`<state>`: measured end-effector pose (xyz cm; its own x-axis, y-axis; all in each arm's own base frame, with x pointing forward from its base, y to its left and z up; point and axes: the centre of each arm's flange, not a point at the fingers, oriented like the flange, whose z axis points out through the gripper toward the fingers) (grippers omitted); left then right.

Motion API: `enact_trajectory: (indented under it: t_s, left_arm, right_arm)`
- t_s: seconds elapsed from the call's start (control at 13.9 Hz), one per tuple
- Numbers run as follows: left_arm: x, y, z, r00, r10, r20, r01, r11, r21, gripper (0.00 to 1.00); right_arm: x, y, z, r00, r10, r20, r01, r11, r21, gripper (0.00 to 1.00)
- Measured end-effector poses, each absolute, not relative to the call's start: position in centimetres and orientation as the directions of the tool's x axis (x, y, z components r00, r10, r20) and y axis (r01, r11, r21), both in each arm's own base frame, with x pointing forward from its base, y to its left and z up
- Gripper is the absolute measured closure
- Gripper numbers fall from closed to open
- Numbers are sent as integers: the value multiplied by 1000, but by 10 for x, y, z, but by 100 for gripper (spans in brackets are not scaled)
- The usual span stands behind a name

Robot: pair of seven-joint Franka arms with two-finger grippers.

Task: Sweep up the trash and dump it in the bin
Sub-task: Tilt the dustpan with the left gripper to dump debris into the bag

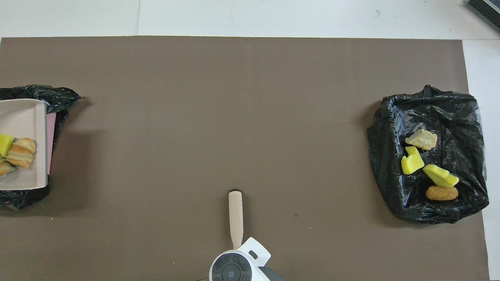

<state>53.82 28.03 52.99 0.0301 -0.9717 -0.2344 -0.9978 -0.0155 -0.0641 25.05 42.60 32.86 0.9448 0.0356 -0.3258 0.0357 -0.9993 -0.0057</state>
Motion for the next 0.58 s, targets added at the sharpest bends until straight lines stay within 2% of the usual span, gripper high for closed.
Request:
enact_trajectory:
  t_s: [0.07, 0.29, 0.36, 0.43, 0.5, 0.58]
  left_arm:
    - [538, 290, 531, 22, -959, -284, -998, -4, -66, 69]
    - [538, 306, 531, -20, -908, -418, -998, 39, -38, 69]
    - [539, 310, 531, -24, -886, -462, -999, 41, -27, 69]
    - [539, 312, 531, -14, -864, -503, -999, 27, -20, 69]
    - [541, 312, 530, 3, -842, -539, -1000, 8, -17, 69]
    - [543, 311, 528, 10, -821, -571, -1000, -3, -12, 69]
  right_arm:
    - [251, 426, 329, 945, 35, -326, 34, -999, -7, 68]
    - [257, 427, 334, 947, 26, -321, 20, -1000, -20, 42]
    - [263, 426, 338, 949, 18, -315, 10, -1000, -29, 42]
    - [272, 424, 346, 953, 6, -304, -7, -999, -43, 36]
    - [286, 420, 358, 958, -15, -288, -35, -997, -64, 24]
    - [303, 413, 374, 963, -41, -268, -67, -994, -88, 22]
